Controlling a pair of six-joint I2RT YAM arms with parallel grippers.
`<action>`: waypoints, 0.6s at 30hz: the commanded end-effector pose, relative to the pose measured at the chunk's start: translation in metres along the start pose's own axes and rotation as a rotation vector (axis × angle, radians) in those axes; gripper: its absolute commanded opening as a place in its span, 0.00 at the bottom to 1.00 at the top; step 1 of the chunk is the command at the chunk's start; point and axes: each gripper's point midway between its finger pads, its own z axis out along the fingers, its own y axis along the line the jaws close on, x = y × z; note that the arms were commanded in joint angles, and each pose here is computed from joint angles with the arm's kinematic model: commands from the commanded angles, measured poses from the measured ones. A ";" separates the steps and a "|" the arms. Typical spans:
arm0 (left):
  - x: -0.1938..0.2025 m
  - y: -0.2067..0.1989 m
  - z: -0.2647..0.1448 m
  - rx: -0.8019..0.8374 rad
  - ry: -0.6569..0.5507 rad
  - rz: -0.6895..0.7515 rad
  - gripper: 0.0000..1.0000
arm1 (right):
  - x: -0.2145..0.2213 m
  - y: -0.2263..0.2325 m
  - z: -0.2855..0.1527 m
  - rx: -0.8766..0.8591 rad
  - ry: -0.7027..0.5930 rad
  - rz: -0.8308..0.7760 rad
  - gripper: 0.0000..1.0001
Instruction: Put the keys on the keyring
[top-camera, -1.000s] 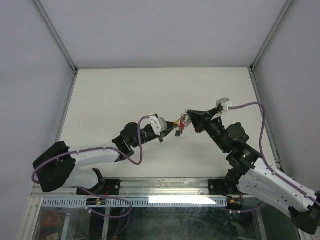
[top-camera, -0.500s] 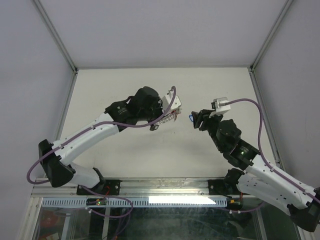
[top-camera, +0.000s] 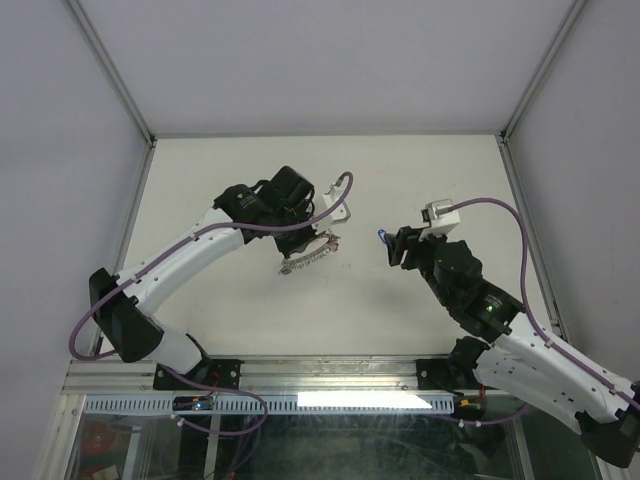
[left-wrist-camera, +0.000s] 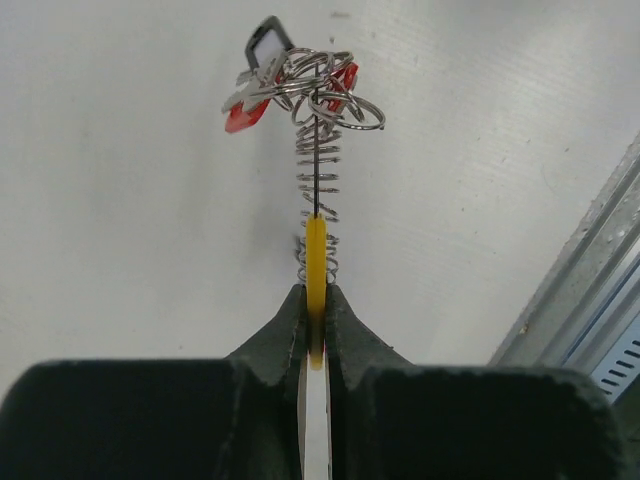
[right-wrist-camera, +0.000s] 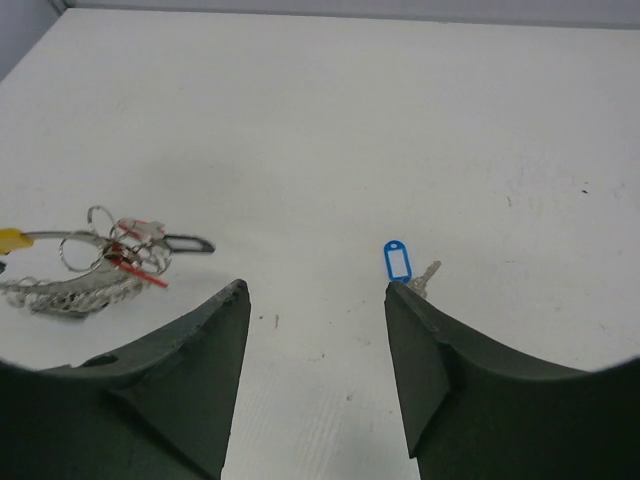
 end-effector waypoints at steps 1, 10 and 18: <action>-0.062 -0.007 -0.041 0.039 -0.292 0.052 0.00 | -0.029 0.037 -0.015 -0.232 -0.063 0.010 0.58; -0.109 -0.014 -0.125 -0.071 -0.785 0.122 0.00 | -0.067 0.073 -0.051 -0.500 -0.224 -0.020 0.56; -0.113 -0.029 -0.192 -0.154 -1.222 0.130 0.00 | -0.097 0.083 -0.079 -0.622 -0.423 -0.022 0.54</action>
